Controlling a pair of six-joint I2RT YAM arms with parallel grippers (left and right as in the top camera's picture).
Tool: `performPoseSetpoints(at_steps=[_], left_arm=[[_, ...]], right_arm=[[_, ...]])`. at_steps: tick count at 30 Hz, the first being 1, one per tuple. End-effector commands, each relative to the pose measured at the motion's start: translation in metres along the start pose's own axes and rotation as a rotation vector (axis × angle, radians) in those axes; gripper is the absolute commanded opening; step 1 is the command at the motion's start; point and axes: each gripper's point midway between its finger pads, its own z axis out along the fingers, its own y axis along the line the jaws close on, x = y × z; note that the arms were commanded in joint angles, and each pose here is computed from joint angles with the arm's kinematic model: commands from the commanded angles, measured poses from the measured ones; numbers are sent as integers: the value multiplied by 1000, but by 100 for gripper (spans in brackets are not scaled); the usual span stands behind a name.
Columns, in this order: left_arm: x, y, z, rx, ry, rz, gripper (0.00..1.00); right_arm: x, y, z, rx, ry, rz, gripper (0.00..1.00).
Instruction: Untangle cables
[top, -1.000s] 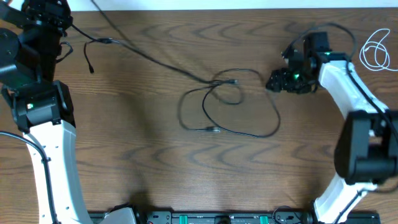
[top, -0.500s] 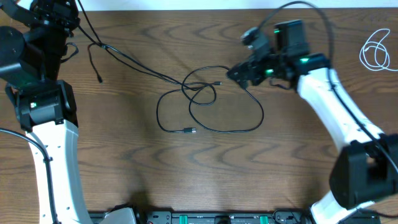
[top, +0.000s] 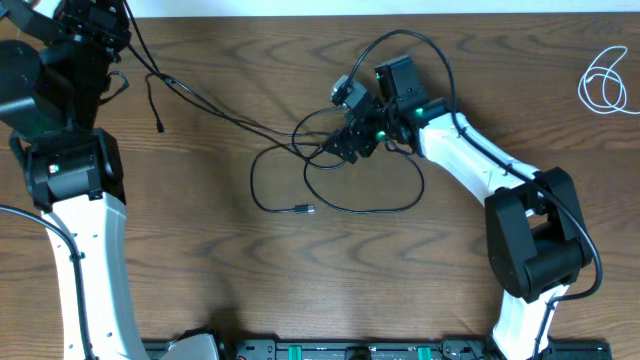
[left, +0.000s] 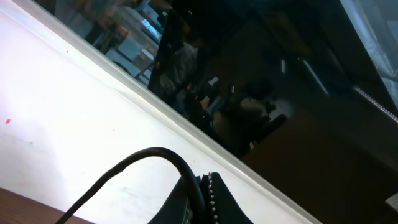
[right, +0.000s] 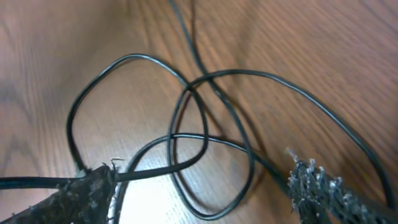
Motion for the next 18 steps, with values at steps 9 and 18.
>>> performPoseSetpoints(at_steps=[9, 18], left_arm=[[-9, -20, -7, 34, -6, 36, 7], [-9, -20, -7, 31, -3, 35, 7]], right_arm=[[18, 12, 10, -17, 80, -115, 83], [36, 10, 5, -27, 145, -144, 83]])
